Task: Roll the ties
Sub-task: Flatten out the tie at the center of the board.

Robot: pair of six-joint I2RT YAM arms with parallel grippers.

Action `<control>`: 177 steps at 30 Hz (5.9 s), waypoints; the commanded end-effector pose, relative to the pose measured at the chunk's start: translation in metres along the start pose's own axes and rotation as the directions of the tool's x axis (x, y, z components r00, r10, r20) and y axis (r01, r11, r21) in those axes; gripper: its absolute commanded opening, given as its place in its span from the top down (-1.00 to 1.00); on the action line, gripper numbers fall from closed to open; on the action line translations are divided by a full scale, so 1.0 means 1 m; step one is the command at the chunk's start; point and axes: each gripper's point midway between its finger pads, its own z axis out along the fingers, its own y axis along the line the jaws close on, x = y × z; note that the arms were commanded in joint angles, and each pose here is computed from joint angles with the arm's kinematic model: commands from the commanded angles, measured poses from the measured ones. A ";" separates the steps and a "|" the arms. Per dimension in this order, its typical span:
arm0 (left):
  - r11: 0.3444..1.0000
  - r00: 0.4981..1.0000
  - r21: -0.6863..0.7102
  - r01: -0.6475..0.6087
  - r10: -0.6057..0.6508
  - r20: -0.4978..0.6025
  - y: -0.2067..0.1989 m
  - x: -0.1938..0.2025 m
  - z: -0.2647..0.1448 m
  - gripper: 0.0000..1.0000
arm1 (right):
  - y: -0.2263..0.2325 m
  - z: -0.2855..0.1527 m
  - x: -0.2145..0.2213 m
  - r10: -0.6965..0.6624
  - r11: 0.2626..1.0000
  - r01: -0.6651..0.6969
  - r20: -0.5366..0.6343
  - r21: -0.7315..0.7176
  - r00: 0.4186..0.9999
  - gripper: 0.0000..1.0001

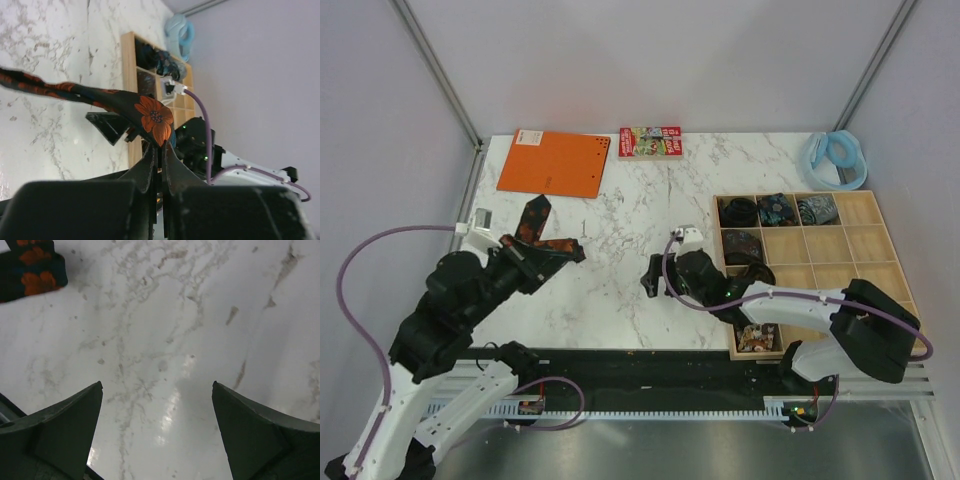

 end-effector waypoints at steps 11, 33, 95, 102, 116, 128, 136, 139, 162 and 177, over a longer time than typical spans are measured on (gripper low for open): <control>0.998 0.931 0.038 -0.052 0.035 0.362 -0.067 -0.096 -0.105 0.97 | 0.161 0.090 -0.068 0.225 0.938 -0.261 -0.171 -0.230 0.959 -0.96; 0.991 0.871 -0.112 0.076 -0.012 0.491 0.021 -0.088 -0.179 0.96 | 0.201 0.235 0.005 0.389 0.865 -0.477 -0.393 -0.157 0.833 -0.76; 0.978 0.968 0.078 -0.193 0.177 0.179 0.002 -0.021 -0.075 0.96 | -0.037 0.213 -0.132 0.721 0.690 -0.723 0.113 -0.027 0.684 1.00; 0.971 0.972 0.105 -0.216 0.204 0.113 0.003 -0.007 -0.044 0.97 | -0.111 0.193 -0.166 0.724 0.666 -0.746 0.227 0.018 0.651 1.00; 0.965 0.966 0.062 -0.256 0.258 -0.031 0.032 0.025 0.025 0.97 | -0.202 0.160 -0.196 0.717 0.597 -0.800 0.412 0.051 0.562 1.00; 0.944 0.908 0.092 -0.316 0.329 -0.259 0.045 0.063 0.066 0.97 | -0.208 0.178 -0.216 0.719 0.635 -0.771 0.333 0.046 0.611 0.70; 0.934 0.845 0.086 -0.346 0.350 -0.405 0.057 0.083 0.059 0.96 | -0.182 0.135 -0.204 0.731 0.643 -0.764 0.255 0.051 0.633 -0.44; 0.932 0.826 0.046 -0.359 0.340 -0.448 0.066 0.086 0.057 0.96 | -0.155 0.112 -0.198 0.729 0.658 -0.753 0.224 0.029 0.646 -0.42; 0.939 0.656 -0.156 -0.307 0.090 -0.750 0.120 0.123 0.014 0.97 | 0.107 0.073 -0.075 0.558 0.751 -0.614 -0.264 -0.242 0.787 0.31; 0.926 0.571 -0.289 -0.244 -0.104 -0.814 0.159 0.140 0.006 0.95 | 0.174 0.034 -0.002 0.510 0.708 -0.653 -0.443 -0.271 0.737 0.42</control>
